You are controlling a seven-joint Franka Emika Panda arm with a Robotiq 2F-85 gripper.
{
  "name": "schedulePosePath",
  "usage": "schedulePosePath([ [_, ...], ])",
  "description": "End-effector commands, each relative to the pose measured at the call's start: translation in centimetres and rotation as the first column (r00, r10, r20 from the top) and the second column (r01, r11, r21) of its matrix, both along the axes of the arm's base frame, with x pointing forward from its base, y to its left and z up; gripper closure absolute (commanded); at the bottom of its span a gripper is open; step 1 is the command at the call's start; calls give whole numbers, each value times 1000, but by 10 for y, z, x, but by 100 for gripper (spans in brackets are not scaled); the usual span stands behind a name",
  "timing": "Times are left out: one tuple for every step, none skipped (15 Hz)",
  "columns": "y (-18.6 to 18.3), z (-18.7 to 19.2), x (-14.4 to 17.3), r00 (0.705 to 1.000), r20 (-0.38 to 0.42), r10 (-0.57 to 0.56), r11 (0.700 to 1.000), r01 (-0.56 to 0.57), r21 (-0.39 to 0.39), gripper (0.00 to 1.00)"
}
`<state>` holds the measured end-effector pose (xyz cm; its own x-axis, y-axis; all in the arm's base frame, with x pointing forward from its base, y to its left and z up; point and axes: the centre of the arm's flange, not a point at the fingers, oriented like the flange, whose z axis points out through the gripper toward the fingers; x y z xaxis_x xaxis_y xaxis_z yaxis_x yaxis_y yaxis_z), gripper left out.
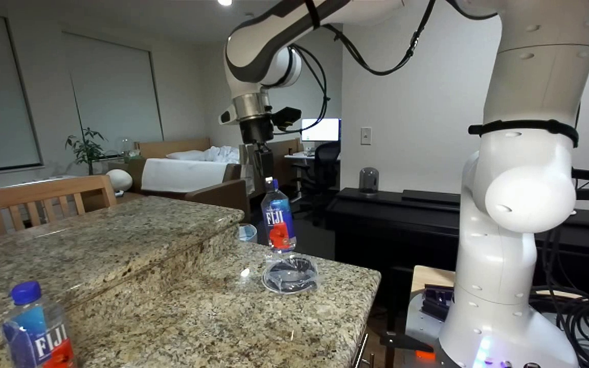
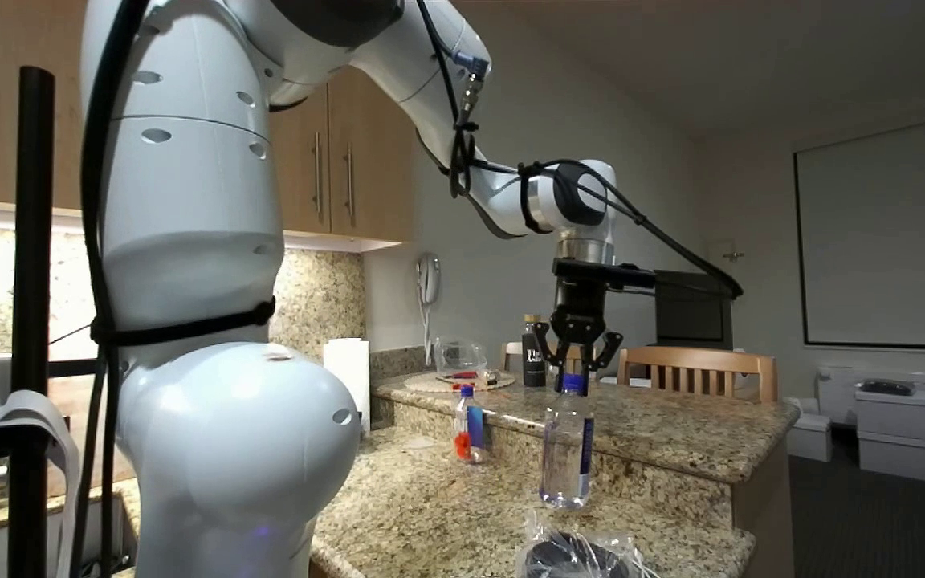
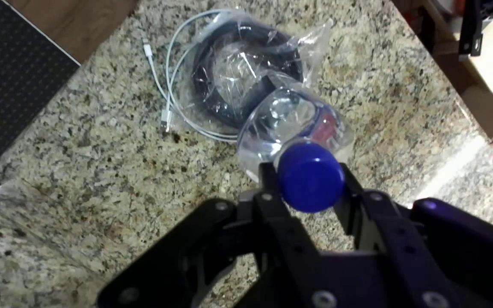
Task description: Pile up the cable, the package and the water bottle
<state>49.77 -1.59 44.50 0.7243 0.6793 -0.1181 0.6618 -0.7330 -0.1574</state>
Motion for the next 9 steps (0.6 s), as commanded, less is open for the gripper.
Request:
schedulePosePath([
  [-27, 2, -34, 998, -13, 59, 998, -59, 10, 86],
  [-31, -2, -38, 998, -9, 66, 998, -66, 13, 86],
  [-34, -6, -43, 997, -17, 72, 997, -72, 19, 86],
  [-36, -9, -46, 997, -27, 76, 997, -76, 22, 86],
  [-37, -13, -50, 996, -29, 79, 997, -78, 24, 86],
  [-39, -16, -53, 996, -28, 81, 996, -81, 23, 86],
  [-40, -21, -57, 996, -27, 82, 996, -81, 26, 86],
  [-41, -25, -59, 996, -29, 81, 996, -80, 32, 86],
  [-43, -28, -61, 996, -28, 80, 996, -78, 42, 86],
])
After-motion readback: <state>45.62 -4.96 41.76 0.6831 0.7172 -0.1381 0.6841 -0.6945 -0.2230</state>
